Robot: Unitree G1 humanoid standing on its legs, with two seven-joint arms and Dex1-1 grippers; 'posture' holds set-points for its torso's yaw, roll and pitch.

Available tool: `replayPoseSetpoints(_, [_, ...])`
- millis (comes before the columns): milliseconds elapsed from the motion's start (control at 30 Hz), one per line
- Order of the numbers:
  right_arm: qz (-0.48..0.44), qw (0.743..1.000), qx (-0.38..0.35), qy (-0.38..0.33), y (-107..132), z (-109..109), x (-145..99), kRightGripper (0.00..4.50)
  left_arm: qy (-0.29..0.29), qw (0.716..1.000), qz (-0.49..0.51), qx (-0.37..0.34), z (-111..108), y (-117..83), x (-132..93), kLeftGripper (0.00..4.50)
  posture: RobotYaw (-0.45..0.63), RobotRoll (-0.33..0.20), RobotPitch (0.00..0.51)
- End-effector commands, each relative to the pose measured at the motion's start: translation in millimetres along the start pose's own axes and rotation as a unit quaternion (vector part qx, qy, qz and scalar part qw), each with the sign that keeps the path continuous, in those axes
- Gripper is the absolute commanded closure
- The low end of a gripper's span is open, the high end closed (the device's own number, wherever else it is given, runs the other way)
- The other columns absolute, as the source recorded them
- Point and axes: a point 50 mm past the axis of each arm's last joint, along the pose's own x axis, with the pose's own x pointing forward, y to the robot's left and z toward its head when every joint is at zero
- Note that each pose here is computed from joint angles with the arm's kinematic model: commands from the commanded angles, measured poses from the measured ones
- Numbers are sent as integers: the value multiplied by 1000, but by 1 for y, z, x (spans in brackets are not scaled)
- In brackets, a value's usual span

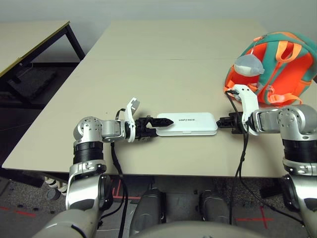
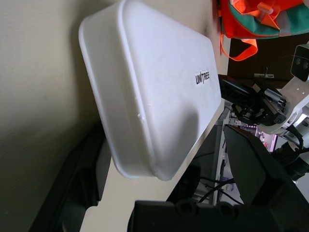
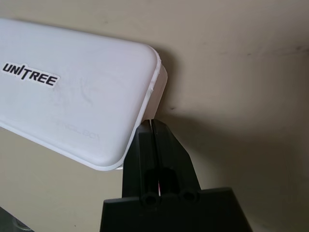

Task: Put the pencil case into the backpack and zip it.

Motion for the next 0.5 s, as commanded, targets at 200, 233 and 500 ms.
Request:
replayPoseSetpoints(200, [-1,1000,-13,7,1,-5,1,4500,-12,1000,23,-10,-2,9,12,2424,12,0,37])
replayPoseSetpoints(233, [-3,1000,-14,6,0,-5,1,4500,-19,1000,23,-6,-1,9,11,2655,12,0,36])
replayPoseSetpoints(500, [5,999,-31,-25,0,-4,-12,4500,-59,996,-20,60,10,-14,-7,3096,20,0,37])
